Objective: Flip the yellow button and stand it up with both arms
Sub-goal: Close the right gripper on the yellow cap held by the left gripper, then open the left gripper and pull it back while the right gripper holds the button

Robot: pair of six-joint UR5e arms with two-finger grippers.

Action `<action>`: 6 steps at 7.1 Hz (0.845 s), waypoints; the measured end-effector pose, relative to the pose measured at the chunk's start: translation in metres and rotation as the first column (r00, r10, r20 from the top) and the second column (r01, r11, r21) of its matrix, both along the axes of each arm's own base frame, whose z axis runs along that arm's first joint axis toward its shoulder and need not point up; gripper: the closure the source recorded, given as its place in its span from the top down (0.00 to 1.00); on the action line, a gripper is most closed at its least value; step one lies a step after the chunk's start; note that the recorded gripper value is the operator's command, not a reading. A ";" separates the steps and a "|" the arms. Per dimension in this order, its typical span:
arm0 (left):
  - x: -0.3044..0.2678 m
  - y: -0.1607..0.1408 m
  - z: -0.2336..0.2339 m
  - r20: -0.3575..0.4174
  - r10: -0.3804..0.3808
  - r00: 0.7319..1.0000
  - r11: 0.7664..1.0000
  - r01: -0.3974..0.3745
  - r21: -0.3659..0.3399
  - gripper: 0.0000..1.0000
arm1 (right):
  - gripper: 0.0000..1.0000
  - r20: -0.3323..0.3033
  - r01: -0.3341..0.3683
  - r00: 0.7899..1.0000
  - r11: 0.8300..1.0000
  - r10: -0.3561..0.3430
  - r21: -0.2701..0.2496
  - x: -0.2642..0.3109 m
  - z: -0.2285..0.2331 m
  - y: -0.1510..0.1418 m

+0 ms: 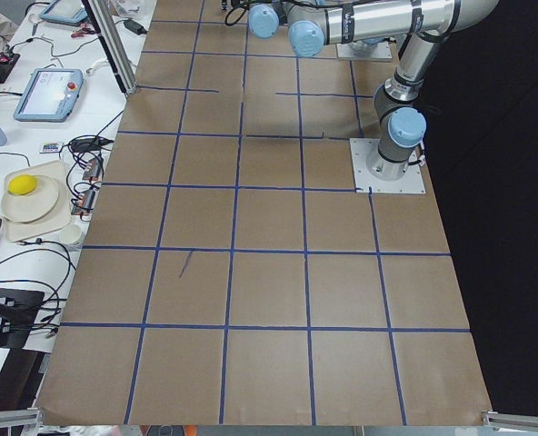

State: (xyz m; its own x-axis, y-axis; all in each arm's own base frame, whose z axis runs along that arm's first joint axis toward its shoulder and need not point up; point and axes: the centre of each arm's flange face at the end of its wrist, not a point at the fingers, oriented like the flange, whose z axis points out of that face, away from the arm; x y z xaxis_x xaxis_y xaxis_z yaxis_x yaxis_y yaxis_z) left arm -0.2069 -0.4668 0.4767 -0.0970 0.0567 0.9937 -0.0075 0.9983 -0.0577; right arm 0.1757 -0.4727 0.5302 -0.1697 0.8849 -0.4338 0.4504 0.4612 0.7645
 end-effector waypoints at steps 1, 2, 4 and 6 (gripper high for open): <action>0.000 0.000 0.001 0.000 0.000 1.000 1.000 0.000 -0.001 0.09 | 0.29 0.000 0.000 1.000 1.000 0.000 0.002 0.000 0.000 0.000; 0.000 0.001 0.001 0.000 -0.001 1.000 1.000 0.001 -0.002 0.09 | 0.25 -0.001 0.000 1.000 1.000 0.000 0.004 0.000 0.000 0.000; -0.001 0.001 0.001 0.001 -0.001 1.000 1.000 0.001 -0.002 0.98 | 0.21 -0.001 0.000 1.000 1.000 0.000 0.004 0.000 0.000 0.001; 0.000 -0.001 0.005 0.000 0.004 1.000 0.999 -0.004 0.038 0.99 | 0.21 -0.001 -0.001 1.000 1.000 0.001 0.005 0.000 0.000 0.001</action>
